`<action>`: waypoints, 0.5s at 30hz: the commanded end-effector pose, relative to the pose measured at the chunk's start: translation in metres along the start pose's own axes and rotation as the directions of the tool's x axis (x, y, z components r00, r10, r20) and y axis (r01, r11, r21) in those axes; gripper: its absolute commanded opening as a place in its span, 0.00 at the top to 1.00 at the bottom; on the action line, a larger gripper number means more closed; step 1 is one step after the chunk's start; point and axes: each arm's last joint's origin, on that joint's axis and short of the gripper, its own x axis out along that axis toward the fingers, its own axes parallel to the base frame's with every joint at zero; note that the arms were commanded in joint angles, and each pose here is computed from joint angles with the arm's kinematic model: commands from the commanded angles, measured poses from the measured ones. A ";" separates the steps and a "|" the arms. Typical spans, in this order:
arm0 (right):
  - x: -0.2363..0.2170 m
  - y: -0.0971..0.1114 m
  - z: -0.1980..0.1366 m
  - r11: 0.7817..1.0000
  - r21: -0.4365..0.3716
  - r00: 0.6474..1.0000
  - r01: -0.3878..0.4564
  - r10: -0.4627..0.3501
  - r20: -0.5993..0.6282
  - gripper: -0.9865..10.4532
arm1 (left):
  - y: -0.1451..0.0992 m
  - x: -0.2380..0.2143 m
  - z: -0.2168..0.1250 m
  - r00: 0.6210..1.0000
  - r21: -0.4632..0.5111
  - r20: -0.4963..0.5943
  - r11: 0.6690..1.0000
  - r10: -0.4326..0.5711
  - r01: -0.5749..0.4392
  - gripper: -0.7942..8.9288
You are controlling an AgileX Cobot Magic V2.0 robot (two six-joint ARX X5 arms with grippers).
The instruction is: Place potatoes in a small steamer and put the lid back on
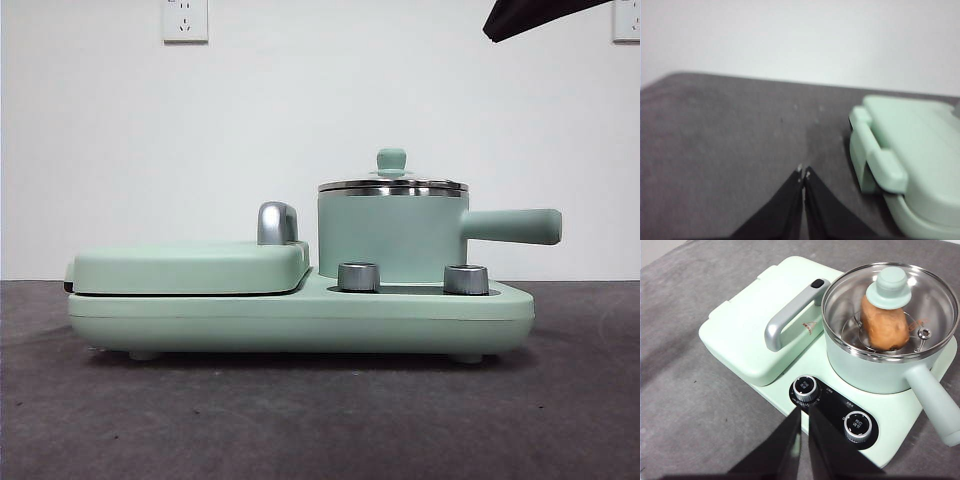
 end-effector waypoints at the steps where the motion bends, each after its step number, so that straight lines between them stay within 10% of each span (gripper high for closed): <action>1: 0.001 0.001 0.004 1.000 -0.002 1.000 -0.006 0.006 0.014 0.90 | 0.001 0.001 -0.007 1.000 -0.024 -0.022 1.000 0.006 -0.007 0.91; 15: -0.002 0.001 0.007 0.994 -0.104 0.998 0.024 -0.018 0.056 0.90 | 0.001 0.002 -0.007 1.000 -0.024 -0.020 1.000 0.006 -0.006 0.91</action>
